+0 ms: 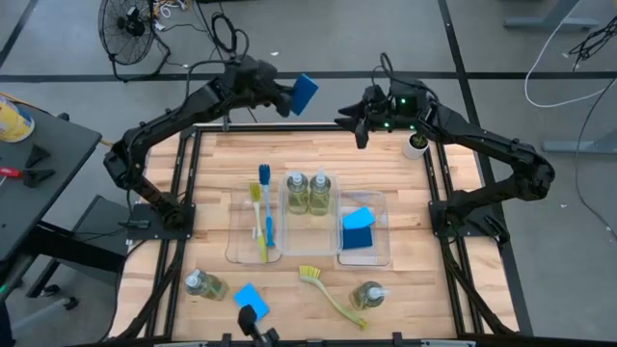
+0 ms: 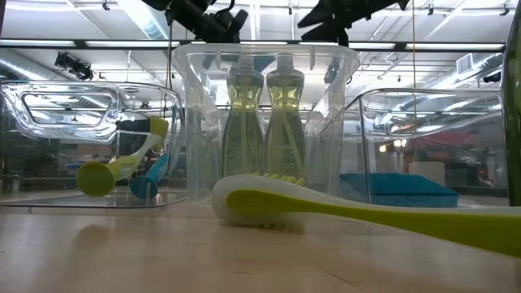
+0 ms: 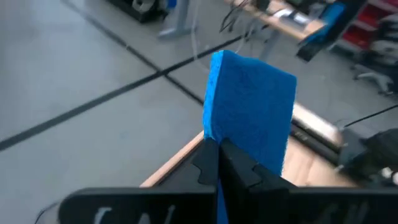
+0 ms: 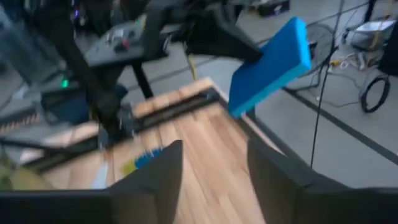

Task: Pick & Place Kitchen Sink Supplies
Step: Put the blue sponge wipe into the right transparent bin

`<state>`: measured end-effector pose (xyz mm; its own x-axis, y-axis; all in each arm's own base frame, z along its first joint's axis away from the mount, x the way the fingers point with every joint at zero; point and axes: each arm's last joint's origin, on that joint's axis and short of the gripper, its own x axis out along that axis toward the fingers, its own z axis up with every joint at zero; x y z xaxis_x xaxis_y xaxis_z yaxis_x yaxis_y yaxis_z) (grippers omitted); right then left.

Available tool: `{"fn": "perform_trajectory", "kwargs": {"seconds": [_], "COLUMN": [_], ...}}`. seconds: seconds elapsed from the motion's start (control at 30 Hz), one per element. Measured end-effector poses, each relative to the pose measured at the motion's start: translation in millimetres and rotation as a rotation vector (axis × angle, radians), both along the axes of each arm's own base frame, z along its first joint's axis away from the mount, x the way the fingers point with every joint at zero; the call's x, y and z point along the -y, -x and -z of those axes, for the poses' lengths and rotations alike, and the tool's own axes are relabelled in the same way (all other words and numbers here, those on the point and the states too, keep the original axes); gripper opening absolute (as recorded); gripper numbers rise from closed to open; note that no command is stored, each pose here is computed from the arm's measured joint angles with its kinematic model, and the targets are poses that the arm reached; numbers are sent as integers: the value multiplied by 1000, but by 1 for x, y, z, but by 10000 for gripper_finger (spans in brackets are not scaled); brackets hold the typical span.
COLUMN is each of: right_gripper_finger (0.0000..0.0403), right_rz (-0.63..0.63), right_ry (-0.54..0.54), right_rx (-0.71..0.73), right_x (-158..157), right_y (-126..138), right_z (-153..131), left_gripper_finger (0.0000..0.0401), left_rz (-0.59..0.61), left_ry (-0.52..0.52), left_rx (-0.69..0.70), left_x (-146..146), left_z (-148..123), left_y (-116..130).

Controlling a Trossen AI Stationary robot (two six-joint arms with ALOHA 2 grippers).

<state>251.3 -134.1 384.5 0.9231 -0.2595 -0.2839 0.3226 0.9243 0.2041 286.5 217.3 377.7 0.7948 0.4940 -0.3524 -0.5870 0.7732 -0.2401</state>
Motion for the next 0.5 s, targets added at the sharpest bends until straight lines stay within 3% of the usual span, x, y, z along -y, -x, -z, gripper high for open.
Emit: {"fn": "perform_trajectory", "kwargs": {"seconds": [0.23,0.5], "right_gripper_finger": [266,314], "right_rz": [138,218], "right_ry": [-32,-51], "right_rx": [52,90], "right_x": [4,6], "right_y": [0,1], "right_z": [-4,-7], "left_gripper_finger": [3,6], "left_rz": [71,130], "left_ry": [-99,-163], "left_rx": [119,169], "left_x": [17,40], "left_z": [-14,-21], "left_y": [-17,-33]}}
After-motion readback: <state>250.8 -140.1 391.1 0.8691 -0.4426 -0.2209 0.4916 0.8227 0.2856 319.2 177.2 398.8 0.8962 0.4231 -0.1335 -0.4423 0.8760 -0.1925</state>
